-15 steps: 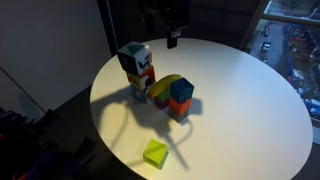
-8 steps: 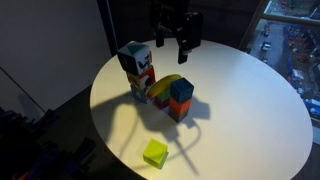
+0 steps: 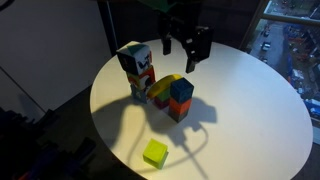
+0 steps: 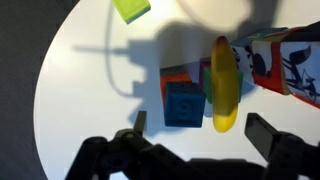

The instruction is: Remove the blue block from the orange block top and put it on the block with an image of a green triangle

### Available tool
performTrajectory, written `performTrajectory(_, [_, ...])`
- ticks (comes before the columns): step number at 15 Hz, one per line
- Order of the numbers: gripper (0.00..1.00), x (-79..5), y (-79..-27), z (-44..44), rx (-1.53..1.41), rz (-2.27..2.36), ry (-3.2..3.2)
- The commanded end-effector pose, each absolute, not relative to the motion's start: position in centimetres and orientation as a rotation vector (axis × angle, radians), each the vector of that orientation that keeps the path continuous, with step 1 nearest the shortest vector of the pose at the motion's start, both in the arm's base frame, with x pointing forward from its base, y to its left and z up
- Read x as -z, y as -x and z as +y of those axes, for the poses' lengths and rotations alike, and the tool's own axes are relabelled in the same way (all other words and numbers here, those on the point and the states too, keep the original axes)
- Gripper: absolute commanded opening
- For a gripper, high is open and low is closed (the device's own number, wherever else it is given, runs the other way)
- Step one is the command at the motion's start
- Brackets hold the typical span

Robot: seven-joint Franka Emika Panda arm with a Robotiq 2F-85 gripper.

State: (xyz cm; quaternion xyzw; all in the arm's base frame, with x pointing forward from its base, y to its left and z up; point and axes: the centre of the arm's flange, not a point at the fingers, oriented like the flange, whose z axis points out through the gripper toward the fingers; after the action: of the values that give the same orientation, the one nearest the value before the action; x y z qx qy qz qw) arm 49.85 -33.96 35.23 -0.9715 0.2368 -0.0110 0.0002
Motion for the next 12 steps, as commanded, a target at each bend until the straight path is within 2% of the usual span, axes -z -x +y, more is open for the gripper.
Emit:
performTrajectory(1, [1.00, -35.2, -49.9, -34.0, 0.034, 0.744, 3.052])
performTrajectory(12, [1.00, -33.8, -51.2, -34.7, 0.008, 0.756, 3.046])
